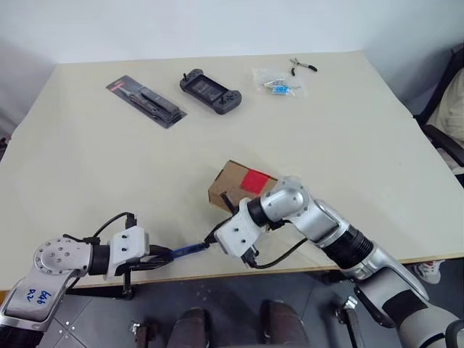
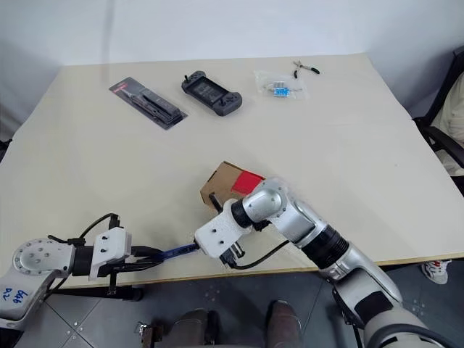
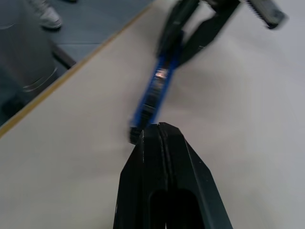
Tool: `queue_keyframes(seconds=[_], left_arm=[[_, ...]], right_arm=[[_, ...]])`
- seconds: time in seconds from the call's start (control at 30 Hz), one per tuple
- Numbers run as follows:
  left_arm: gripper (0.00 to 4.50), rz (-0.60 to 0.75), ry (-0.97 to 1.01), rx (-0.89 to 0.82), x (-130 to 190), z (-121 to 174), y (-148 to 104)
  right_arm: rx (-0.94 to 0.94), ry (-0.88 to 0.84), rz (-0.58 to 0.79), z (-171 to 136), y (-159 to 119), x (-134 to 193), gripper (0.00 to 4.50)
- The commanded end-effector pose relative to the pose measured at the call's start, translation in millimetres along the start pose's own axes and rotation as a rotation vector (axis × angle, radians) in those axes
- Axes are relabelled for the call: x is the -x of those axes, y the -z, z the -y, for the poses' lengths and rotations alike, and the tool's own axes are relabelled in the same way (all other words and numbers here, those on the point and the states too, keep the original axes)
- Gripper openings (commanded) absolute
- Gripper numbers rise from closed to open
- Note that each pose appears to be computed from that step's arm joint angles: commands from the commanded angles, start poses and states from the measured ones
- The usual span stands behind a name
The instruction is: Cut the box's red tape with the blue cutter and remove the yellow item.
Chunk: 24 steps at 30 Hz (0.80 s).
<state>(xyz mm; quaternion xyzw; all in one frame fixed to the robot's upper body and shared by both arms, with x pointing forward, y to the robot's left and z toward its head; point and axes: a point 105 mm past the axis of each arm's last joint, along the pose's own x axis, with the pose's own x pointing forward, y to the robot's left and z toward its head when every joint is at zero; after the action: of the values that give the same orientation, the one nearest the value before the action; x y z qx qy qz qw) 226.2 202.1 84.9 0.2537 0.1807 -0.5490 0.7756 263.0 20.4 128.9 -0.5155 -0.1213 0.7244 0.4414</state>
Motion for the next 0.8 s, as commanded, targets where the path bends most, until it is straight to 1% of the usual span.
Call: queue_keyframes(seconds=[0.03, 0.4, 0.53, 0.67, 0.8], left_arm=[[0.37, -0.1, 0.053, 0.123, -0.8, 12.8, 28.1], [0.37, -0.114, 0.109, 0.161, -2.1, 22.0, 28.1], [0.37, -0.117, 0.107, 0.161, -2.5, 22.5, 27.9], [0.37, -0.123, 0.112, 0.176, -1.7, 24.0, 29.3], [0.37, -0.123, 0.118, 0.176, -3.5, 24.6, 29.2]], right_arm=[[0.057, -0.006, -0.004, 2.1, -1.4, -2.1, 0.0], [0.055, -0.024, -0.017, -2.2, 12.0, -16.7, 0.0], [0.066, -0.023, -0.004, -1.7, 10.4, -20.6, 0.0], [0.082, 0.011, 0.007, 6.3, 5.0, -12.4, 0.0], [0.089, -0.016, -0.001, -0.1, 8.0, -18.2, 0.0]])
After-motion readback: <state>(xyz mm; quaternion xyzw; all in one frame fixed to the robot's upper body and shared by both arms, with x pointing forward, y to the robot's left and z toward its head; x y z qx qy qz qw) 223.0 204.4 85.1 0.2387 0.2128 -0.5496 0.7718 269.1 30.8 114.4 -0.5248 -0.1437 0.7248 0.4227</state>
